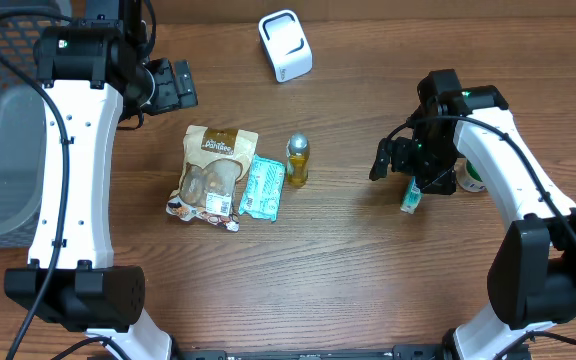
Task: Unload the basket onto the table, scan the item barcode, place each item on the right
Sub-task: 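Release the jar and move the right gripper left above the Kleenex pack, then lower the right gripper and grasp the teal Kleenex pack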
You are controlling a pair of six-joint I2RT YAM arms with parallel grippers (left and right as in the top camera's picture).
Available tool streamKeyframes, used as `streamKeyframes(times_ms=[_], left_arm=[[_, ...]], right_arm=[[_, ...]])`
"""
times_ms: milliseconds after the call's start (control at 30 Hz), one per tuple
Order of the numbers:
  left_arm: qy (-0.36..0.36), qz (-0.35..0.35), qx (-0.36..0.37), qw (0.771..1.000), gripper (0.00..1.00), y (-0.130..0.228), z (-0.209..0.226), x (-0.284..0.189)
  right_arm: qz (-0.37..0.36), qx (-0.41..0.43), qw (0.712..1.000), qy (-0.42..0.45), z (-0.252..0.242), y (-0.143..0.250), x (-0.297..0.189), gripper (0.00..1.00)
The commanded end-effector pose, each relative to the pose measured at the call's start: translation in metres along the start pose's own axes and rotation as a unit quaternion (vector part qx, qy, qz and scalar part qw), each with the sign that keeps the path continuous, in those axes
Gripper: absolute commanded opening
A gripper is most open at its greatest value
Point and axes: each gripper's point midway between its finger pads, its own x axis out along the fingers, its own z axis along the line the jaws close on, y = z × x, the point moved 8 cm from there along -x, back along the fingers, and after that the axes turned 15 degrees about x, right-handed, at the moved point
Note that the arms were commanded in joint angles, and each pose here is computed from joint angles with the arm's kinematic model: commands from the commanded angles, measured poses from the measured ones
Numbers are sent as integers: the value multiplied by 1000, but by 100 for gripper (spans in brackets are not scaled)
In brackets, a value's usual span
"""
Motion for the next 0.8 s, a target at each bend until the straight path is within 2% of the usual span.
streamKeyframes(times_ms=[0, 767], left_arm=[[3, -8, 5, 1000, 99, -3, -1, -3], [3, -8, 5, 1000, 100, -3, -1, -3]], right_arm=[[-4, -5, 1000, -3, 0, 2, -1, 100], [-19, -6, 1000, 9, -1, -2, -1, 100]])
